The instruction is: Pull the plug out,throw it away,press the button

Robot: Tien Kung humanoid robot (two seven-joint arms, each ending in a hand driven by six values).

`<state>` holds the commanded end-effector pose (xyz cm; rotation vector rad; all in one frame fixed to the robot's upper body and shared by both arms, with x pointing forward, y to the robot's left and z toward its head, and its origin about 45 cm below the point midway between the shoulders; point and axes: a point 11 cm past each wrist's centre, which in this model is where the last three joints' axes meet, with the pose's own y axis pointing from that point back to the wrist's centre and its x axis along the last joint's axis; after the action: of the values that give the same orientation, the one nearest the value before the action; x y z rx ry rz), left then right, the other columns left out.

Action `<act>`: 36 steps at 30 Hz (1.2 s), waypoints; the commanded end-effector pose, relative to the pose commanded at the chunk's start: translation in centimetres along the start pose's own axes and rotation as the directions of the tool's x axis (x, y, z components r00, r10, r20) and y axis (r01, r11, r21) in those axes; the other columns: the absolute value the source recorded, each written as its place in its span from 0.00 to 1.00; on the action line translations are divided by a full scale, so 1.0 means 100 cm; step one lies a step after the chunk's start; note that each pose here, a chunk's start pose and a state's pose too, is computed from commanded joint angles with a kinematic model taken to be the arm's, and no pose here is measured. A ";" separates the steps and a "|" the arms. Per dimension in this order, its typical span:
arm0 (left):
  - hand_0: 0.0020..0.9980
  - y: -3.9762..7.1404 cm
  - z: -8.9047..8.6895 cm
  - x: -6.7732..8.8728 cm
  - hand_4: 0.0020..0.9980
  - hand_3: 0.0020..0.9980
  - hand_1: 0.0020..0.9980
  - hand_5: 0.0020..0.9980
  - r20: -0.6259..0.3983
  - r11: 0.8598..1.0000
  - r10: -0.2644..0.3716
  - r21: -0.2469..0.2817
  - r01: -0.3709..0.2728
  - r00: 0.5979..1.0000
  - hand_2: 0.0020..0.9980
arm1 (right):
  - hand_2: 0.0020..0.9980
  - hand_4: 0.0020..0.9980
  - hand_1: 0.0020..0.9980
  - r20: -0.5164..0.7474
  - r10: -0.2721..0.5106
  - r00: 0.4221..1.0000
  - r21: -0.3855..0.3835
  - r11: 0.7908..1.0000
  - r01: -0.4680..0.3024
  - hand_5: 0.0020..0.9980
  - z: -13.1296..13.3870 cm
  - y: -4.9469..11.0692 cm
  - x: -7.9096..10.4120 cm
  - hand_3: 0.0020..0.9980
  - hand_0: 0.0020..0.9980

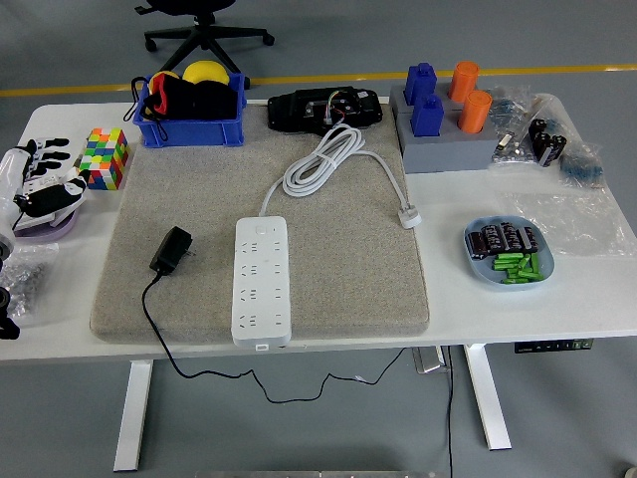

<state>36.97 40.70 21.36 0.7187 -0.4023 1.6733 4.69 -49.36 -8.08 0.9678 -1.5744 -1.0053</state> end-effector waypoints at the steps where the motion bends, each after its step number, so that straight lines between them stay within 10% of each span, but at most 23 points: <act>1: 0.78 0.000 0.000 -0.001 0.68 0.79 0.74 0.19 -0.001 1.000 -0.002 0.001 0.002 1.000 0.73 | 0.68 0.77 0.70 0.000 0.000 1.000 -0.001 1.000 0.000 0.66 0.000 0.000 0.000 0.66 0.81; 36: 0.78 0.001 0.007 0.001 0.68 0.79 0.74 0.18 -0.009 1.000 0.003 -0.022 -0.004 1.000 0.73 | 0.68 0.77 0.70 0.009 -0.007 1.000 0.005 1.000 0.007 0.66 -0.002 0.000 -0.003 0.66 0.81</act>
<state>37.01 40.36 21.95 0.6947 -0.4149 1.6725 4.99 -49.08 -8.17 0.9742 -1.5829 -1.0120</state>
